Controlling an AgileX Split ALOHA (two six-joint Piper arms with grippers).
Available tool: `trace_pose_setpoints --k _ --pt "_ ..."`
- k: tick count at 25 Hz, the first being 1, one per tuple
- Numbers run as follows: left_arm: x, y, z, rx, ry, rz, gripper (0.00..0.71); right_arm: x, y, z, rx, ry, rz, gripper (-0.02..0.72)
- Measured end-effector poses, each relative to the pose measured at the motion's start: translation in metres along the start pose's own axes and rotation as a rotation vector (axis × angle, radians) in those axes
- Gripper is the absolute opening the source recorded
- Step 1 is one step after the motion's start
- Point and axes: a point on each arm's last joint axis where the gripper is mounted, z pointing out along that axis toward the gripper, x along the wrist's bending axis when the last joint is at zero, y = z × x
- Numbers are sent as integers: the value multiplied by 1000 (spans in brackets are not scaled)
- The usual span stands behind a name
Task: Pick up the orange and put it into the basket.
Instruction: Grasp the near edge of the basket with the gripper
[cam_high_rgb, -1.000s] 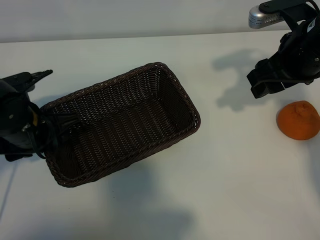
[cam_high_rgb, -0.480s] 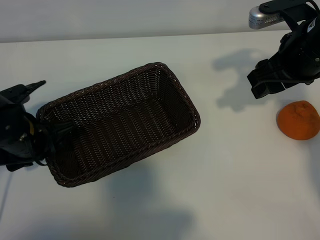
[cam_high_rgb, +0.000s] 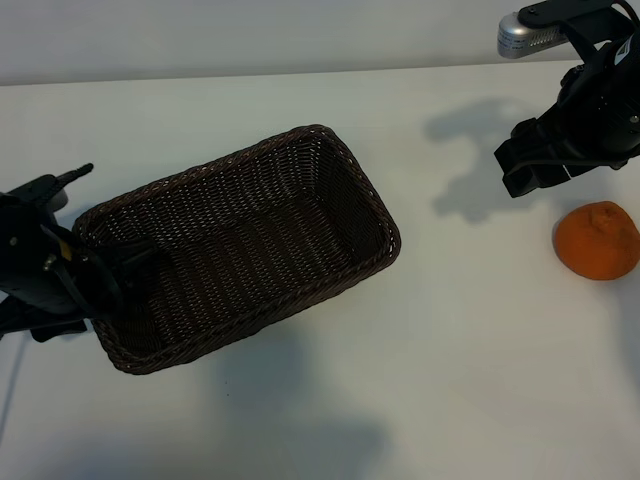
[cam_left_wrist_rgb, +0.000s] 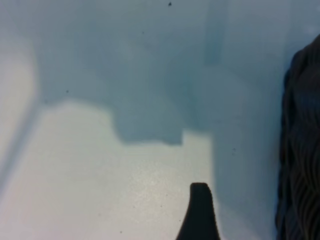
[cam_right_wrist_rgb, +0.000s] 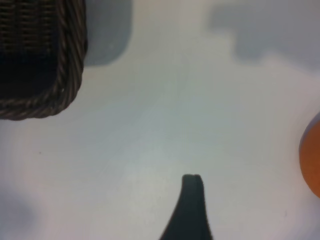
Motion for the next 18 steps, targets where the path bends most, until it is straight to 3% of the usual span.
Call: trace_pose_setpoints --k 7,18 --pt "-2 -1 11 30 6 -14 581 0 0 0 0 0 0 594" --pt "-3 -2 12 42 -1 -16 489 0 0 0 1 0 0 594"
